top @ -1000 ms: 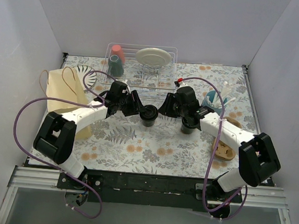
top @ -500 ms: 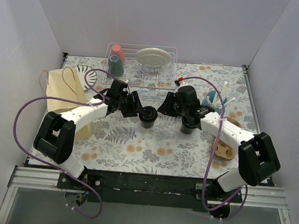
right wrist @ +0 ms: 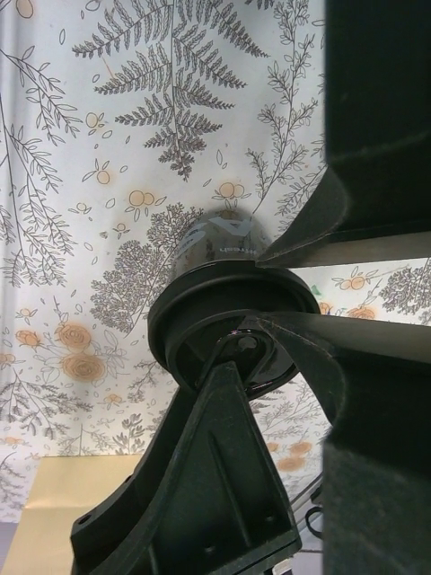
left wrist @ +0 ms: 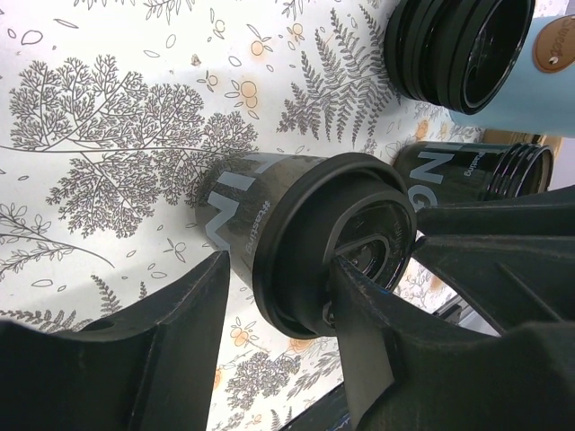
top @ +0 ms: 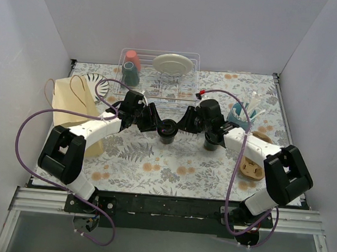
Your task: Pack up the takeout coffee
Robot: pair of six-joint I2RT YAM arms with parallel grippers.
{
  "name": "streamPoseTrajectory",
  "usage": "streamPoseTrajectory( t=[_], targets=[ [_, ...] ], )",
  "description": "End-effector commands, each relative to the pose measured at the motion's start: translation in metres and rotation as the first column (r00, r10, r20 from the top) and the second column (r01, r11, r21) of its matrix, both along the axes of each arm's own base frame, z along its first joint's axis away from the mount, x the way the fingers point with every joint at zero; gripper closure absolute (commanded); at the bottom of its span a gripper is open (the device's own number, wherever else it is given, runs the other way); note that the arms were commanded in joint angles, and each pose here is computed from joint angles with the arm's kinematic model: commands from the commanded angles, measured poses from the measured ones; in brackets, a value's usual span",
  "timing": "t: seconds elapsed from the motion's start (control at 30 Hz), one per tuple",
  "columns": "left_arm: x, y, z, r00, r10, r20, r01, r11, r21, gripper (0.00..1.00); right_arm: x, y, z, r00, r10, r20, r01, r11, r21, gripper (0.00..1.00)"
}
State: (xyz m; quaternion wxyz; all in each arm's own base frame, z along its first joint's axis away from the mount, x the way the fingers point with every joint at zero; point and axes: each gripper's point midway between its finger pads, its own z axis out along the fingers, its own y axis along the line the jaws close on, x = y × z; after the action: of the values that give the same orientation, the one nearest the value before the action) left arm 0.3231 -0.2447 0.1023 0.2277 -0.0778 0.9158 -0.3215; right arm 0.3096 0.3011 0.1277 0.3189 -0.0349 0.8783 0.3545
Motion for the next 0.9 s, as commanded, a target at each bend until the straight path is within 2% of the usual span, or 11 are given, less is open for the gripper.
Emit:
streamPoseTrajectory(
  t=[0.0,0.57,0.87],
  targets=[
    [-0.043,0.035,-0.070,0.981,0.028,-0.193,0.012,0.979,0.204,0.55,0.003,0.002,-0.011,1.000,-0.012,-0.016,0.012,1.000,0.011,0.68],
    [-0.046,0.040,-0.074,0.982,0.026,-0.189,0.018,0.974,0.227,0.58,0.007,-0.018,0.006,0.997,-0.065,0.035,0.064,0.998,0.026,0.69],
    [-0.047,0.041,-0.075,0.981,0.025,-0.192,0.020,0.972,0.232,0.58,0.003,0.004,0.000,0.999,0.036,0.011,-0.037,0.995,0.095,0.69]
  ],
)
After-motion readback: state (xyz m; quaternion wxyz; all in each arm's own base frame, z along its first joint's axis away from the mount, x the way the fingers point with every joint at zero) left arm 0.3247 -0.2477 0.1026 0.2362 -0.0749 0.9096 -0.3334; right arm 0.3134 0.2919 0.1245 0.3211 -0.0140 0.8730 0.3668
